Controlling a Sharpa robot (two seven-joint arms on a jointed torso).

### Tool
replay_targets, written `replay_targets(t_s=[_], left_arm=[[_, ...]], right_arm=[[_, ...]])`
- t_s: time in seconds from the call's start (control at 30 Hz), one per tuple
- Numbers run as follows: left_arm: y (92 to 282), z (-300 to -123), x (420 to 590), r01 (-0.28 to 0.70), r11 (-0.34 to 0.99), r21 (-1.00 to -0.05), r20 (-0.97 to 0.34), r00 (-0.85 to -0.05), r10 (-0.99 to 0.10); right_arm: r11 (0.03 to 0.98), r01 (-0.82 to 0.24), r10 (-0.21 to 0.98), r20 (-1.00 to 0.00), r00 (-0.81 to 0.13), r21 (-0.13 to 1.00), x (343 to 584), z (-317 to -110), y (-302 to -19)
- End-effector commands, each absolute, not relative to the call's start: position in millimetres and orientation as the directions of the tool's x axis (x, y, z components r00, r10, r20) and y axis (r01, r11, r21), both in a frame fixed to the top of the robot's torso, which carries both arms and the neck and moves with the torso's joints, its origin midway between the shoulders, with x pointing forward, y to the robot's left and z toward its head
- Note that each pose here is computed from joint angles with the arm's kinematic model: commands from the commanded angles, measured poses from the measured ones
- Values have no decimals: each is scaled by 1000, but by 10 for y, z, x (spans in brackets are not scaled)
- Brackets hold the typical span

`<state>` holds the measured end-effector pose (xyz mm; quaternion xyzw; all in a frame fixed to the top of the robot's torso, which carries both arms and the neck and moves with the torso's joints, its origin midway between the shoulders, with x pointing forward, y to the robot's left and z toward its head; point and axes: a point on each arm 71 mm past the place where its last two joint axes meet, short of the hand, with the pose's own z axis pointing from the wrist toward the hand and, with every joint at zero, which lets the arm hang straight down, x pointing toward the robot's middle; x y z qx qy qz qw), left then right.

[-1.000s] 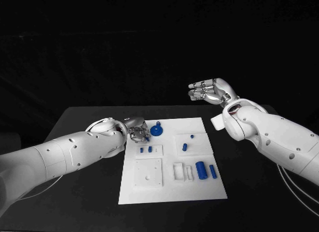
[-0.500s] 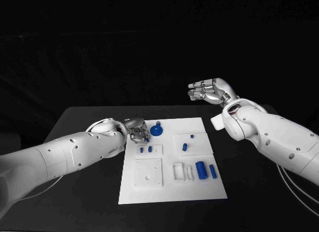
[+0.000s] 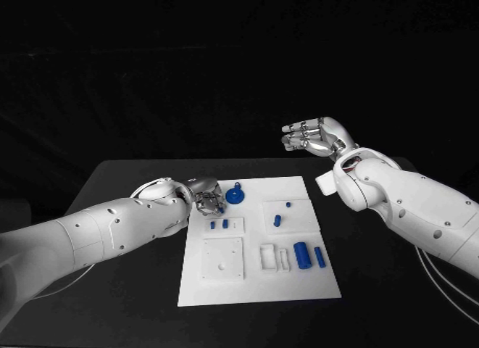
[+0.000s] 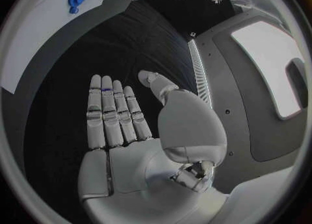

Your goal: Assemble the parts on the task board

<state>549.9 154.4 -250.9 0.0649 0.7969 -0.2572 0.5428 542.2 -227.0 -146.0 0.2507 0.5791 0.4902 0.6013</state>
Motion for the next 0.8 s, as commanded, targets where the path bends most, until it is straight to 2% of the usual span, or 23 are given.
replay_targets(t_s=[0.03,0.5,0.8], left_arm=[[1522,-2585,5470,384,864,-326,-894,-422,-150],[1496,-2655,5432,399,861,-316,-888,-444,-120],[1544,-2644,5446,394,864,-313,-899,-416,-136]], right_arm=[[385,-314,876,-451,-170,868,5414,-1451,-2240],[385,-314,876,-451,-172,868,5413,-1451,-2239],[386,-313,876,-452,-171,868,5414,-1453,-2248]])
